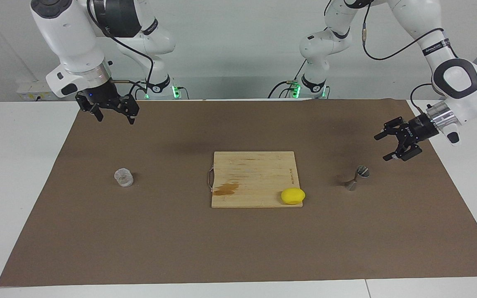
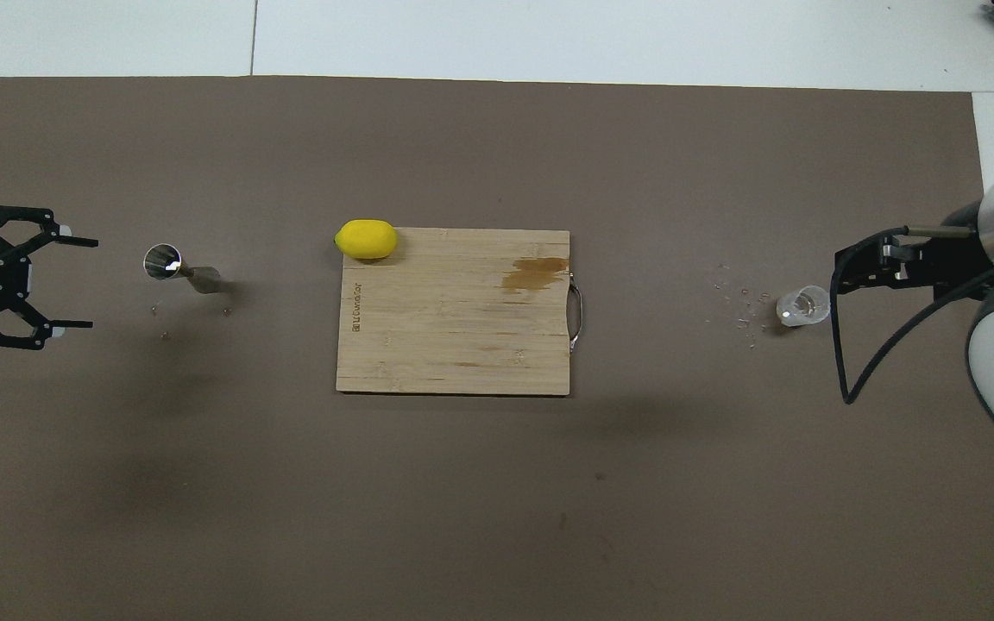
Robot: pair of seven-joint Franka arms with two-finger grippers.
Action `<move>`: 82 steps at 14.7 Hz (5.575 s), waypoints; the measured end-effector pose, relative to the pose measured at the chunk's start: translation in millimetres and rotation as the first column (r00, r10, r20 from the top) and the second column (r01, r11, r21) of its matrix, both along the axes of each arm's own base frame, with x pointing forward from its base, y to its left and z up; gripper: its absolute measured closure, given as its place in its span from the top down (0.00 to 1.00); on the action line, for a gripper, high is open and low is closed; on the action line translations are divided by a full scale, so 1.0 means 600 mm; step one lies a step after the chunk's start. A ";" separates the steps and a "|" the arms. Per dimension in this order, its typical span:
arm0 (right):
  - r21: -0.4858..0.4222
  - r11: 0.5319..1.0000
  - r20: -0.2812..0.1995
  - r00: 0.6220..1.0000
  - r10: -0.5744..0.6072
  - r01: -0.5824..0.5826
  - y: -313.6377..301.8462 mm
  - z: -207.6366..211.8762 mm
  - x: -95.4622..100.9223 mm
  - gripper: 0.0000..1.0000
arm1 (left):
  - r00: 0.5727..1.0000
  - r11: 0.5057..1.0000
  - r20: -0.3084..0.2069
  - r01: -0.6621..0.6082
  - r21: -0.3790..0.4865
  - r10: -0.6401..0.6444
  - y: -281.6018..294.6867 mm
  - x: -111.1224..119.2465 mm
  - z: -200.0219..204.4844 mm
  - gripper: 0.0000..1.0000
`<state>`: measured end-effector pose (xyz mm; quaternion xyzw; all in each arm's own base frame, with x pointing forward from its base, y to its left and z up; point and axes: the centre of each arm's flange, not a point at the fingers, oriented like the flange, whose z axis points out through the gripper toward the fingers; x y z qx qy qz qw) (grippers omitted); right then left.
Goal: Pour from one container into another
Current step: 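Open the left gripper and move it toward the metal cup, then grasp the metal cup with the left gripper while the right gripper opens, then set the metal cup on the board while the right gripper grasps the glass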
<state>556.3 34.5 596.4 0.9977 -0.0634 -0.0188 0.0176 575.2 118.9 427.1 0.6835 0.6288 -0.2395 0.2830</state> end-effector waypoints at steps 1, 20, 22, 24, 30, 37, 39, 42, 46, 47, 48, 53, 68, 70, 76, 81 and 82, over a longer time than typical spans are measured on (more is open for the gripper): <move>0.000 1.000 0.000 1.000 0.000 0.000 0.000 0.000 0.000 1.00 | 0.998 0.998 -0.030 -0.058 -0.035 0.057 0.004 -0.004 -0.013 1.00; -0.002 0.997 0.008 0.997 -0.073 0.073 0.003 0.001 0.001 0.93 | 0.904 0.888 -0.173 -0.419 -0.191 0.390 -0.021 -0.009 -0.153 1.00; -0.001 0.995 0.013 0.995 -0.104 0.104 0.006 0.001 0.001 0.88 | 0.902 0.886 -0.170 -0.425 -0.186 0.397 -0.026 -0.008 -0.157 1.00; 0.009 0.985 0.016 0.985 -0.171 0.171 0.008 0.002 0.002 0.88 | 0.901 0.885 -0.171 -0.428 -0.185 0.400 -0.034 -0.008 -0.160 1.00; 0.080 0.901 0.012 0.903 -0.429 0.427 0.004 0.002 0.010 0.88 | 0.895 0.879 -0.179 -0.439 -0.189 0.408 -0.042 -0.010 -0.168 0.92; 0.097 0.786 -0.034 0.791 -0.611 0.611 -0.083 -0.075 0.054 0.88 | 0.891 0.873 -0.183 -0.447 -0.197 0.415 -0.042 -0.010 -0.169 0.50; 0.076 0.750 -0.060 0.754 -0.654 0.657 -0.112 -0.115 0.068 0.88 | 0.892 0.872 -0.185 -0.445 -0.201 0.413 -0.043 -0.011 -0.169 0.50; 0.077 0.660 -0.101 0.664 -0.741 0.748 -0.151 -0.185 0.097 0.88 | 0.909 0.883 -0.203 -0.405 -0.237 0.363 -0.062 -0.009 -0.159 0.50; 0.080 0.535 -0.217 0.538 -0.814 0.841 -0.217 -0.274 0.111 0.89 | 0.943 0.907 -0.211 -0.310 -0.285 0.256 -0.140 0.006 -0.132 0.50; 0.076 0.494 -0.232 0.498 -0.836 0.866 -0.228 -0.290 0.114 0.89 | 0.951 0.911 -0.204 -0.287 -0.296 0.234 -0.169 0.011 -0.124 0.50; 0.079 0.460 -0.244 0.465 -0.851 0.884 -0.237 -0.303 0.118 0.89 | 0.957 0.913 -0.196 -0.266 -0.310 0.212 -0.200 0.016 -0.113 0.50; 0.075 0.340 -0.277 0.347 -0.896 0.937 -0.271 -0.381 0.110 0.92 | 0.959 0.899 -0.235 -0.240 -0.367 0.160 -0.355 0.018 -0.061 0.50; 0.088 0.289 -0.525 0.291 -0.800 0.953 -0.320 -0.543 0.080 0.99 | 0.866 0.824 -0.260 -0.490 -0.284 0.426 -0.756 -0.068 -0.100 0.50; 0.094 0.282 -0.546 0.286 -0.788 0.955 -0.315 -0.552 0.074 1.00 | 0.847 0.809 -0.272 -0.522 -0.271 0.456 -0.760 -0.064 -0.120 0.50; 0.091 0.259 -0.588 0.261 -0.765 0.962 -0.302 -0.575 0.060 1.00 | 0.851 0.820 -0.256 -0.517 -0.246 0.459 -0.791 -0.084 -0.151 0.50; 0.085 0.266 -0.596 0.263 -0.759 0.960 -0.292 -0.581 0.056 1.00 | 0.862 0.831 -0.248 -0.498 -0.248 0.443 -0.805 -0.094 -0.151 0.50; 0.084 0.266 -0.596 0.262 -0.759 0.960 -0.292 -0.582 0.056 1.00 | 0.864 0.832 -0.246 -0.495 -0.249 0.440 -0.808 -0.096 -0.151 0.50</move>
